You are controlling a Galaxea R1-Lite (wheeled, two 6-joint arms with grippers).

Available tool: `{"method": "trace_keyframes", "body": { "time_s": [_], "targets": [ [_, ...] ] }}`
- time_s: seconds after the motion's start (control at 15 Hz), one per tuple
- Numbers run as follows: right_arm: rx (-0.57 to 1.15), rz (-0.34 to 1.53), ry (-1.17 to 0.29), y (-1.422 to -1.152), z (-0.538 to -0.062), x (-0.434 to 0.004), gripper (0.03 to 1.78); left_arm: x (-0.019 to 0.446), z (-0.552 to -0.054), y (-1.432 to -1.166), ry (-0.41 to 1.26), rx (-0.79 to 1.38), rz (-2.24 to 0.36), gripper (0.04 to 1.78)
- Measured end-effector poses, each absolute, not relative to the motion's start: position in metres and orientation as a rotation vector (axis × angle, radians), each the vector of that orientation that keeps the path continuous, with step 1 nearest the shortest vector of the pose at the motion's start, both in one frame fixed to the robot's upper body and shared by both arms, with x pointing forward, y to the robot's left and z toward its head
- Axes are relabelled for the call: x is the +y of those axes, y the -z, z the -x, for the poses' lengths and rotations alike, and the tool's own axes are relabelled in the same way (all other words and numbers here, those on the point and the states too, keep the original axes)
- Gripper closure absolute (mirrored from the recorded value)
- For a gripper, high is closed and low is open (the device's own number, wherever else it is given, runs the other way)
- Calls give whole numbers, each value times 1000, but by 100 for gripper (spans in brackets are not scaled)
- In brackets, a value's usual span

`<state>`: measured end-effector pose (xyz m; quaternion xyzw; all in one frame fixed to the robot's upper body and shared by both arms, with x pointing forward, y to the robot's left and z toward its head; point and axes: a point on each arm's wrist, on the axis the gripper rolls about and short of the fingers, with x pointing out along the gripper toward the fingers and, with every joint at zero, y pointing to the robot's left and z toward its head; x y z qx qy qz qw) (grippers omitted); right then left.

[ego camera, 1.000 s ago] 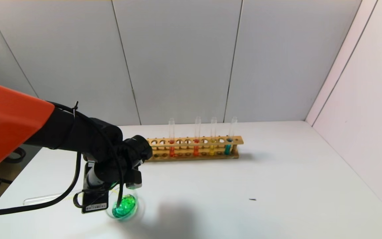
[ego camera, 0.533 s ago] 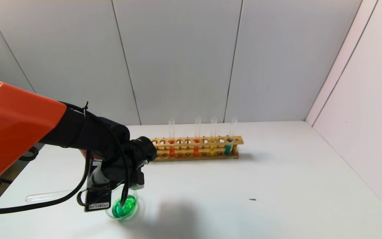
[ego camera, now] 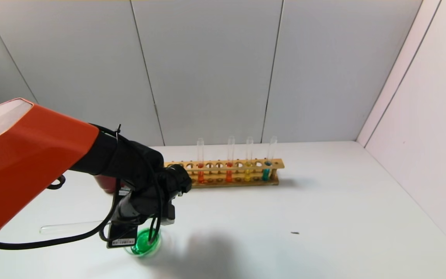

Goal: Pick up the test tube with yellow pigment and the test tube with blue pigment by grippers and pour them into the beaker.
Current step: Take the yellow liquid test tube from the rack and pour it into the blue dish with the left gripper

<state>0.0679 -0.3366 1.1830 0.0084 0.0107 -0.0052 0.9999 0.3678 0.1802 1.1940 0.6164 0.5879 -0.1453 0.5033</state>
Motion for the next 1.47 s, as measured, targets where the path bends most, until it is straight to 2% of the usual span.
{"method": "trace_keyframes", "body": {
  "time_s": [0.47,0.87,1.27,1.47],
  "targets": [
    [21,-17,10,-1183,-68,-337,11,181,-365,-1183,358,1458,-1504,148],
    [21,-17,10,-1183,-68,-337,11,178,-362,-1187,328,1431,-1476,148],
    [21,-17,10,-1183,-68,-337,11,178,-359,-1196,178,1401,-1283,148],
    [21,-17,10,-1183,-68,-337,11,182,-358,-1212,103,1351,-1124,148]
  ]
}}
